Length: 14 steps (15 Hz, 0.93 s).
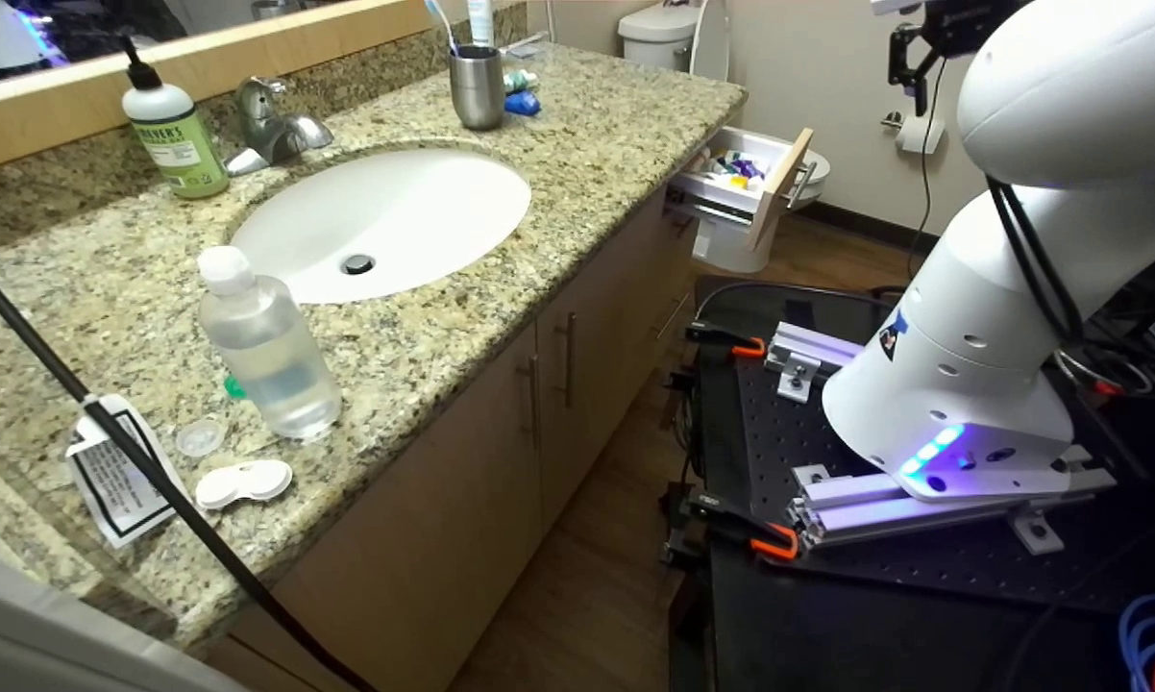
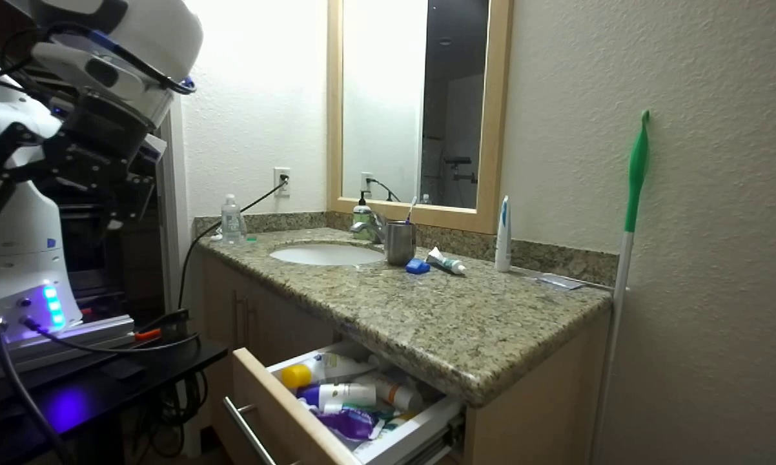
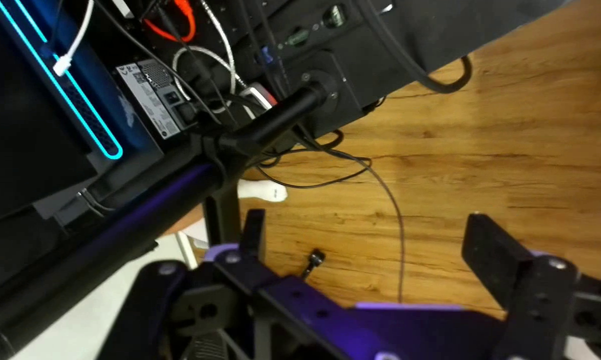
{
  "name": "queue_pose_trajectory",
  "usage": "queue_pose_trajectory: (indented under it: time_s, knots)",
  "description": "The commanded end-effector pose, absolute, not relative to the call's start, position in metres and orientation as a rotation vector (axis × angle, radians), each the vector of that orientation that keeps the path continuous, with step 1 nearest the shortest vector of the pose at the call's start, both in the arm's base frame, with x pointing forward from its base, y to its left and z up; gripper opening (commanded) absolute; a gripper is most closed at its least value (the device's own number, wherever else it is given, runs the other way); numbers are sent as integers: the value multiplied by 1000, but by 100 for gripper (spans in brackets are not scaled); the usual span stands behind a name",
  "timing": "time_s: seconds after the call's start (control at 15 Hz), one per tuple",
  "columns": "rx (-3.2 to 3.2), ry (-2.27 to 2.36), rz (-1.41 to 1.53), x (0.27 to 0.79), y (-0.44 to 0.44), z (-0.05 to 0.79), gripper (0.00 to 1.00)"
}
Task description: Close the drawer
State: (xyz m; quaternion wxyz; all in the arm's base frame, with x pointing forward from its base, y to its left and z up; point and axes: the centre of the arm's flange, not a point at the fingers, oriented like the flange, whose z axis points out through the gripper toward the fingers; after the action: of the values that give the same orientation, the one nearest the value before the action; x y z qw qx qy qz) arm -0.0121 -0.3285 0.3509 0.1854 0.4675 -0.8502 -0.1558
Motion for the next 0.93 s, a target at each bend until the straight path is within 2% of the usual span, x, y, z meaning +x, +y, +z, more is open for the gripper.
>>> queue_pose_trajectory:
  time_s: [0.0,0.2,0.47,0.87]
  knots:
    - [1255,-2440,-465,-34,-330,341,100]
    - [1175,-2506,-529,-67,-330,319,100]
    - [856,-2548,-314,-36,-359,284,100]
    - [409,-2620,-105,-64,-408,195,100]
